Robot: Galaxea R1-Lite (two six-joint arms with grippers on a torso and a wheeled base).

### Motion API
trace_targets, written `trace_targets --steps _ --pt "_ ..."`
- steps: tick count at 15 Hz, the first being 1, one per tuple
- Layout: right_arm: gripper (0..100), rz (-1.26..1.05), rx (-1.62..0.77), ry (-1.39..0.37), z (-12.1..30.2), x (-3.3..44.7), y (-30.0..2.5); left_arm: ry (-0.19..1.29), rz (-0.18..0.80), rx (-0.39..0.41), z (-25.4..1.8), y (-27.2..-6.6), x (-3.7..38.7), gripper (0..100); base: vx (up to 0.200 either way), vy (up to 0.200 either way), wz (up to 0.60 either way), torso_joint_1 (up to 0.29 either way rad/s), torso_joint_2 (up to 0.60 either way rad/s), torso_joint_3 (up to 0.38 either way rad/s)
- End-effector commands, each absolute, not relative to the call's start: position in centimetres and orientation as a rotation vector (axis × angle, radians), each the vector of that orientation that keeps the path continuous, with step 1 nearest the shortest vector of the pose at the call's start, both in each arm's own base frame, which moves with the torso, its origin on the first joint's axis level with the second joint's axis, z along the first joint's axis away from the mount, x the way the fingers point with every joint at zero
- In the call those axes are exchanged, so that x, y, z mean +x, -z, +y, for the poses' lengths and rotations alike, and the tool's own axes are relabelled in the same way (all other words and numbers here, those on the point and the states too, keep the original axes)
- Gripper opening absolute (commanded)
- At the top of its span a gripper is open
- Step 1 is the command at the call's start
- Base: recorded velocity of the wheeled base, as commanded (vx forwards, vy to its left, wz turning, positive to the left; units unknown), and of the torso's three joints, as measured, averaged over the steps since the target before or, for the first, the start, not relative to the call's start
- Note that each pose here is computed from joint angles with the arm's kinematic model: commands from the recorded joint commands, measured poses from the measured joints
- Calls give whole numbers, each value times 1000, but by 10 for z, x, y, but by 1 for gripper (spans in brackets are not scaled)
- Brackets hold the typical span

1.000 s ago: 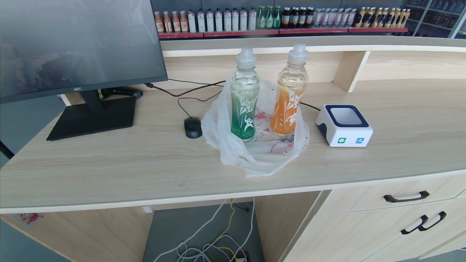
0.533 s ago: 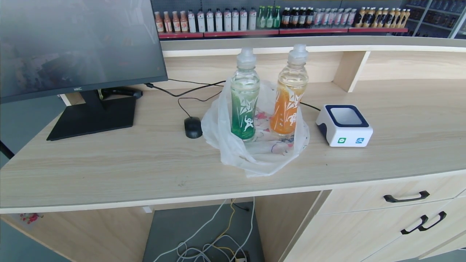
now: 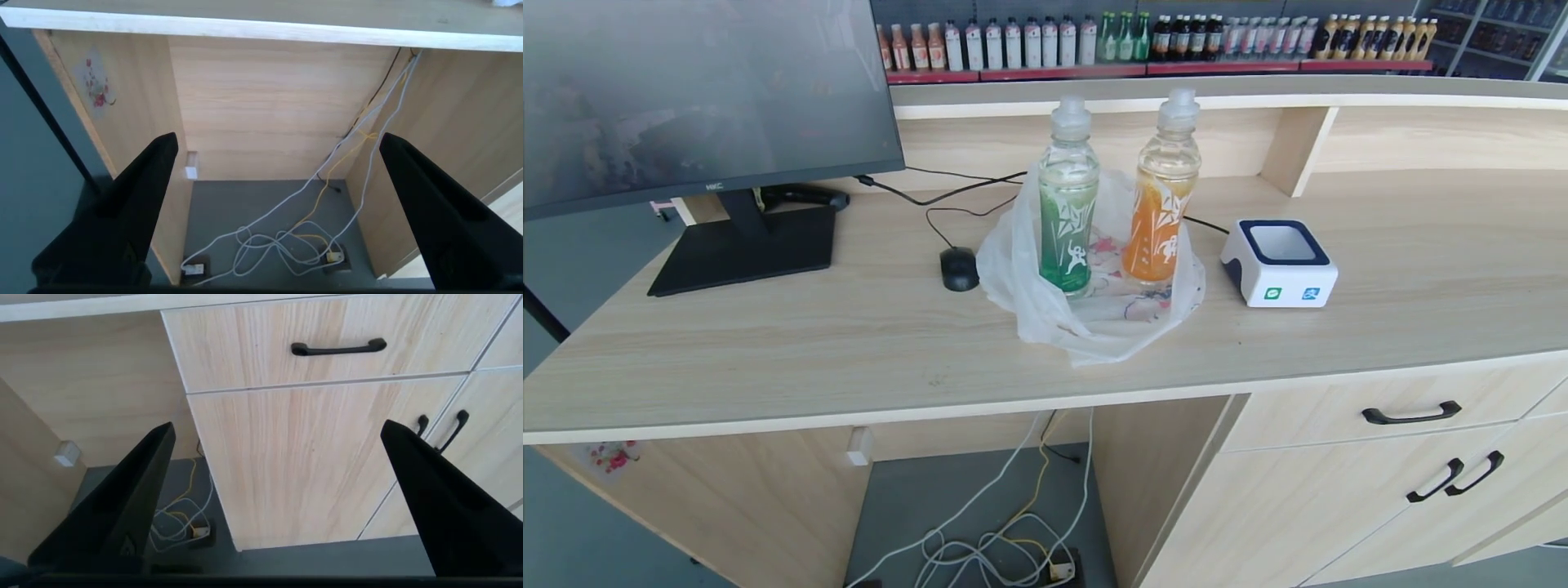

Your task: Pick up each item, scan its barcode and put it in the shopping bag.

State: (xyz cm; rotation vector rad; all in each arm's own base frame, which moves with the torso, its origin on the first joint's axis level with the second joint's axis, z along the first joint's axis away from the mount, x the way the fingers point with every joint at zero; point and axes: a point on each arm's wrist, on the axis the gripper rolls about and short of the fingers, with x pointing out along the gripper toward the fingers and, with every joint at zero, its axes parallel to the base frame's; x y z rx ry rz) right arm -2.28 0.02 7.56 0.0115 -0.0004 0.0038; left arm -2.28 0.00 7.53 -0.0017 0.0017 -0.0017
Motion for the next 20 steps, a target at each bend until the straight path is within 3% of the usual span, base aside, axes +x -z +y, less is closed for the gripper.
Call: trace_targets --steps 1,20 --pt "100 2 11 -6 0 -23 -76 2 2 -2 0 -75 -23 100 0 0 0 0 0 0" --pt "100 2 14 -5 0 -23 -76 0 0 -6 0 -75 -23 100 0 -200 63 3 2 3"
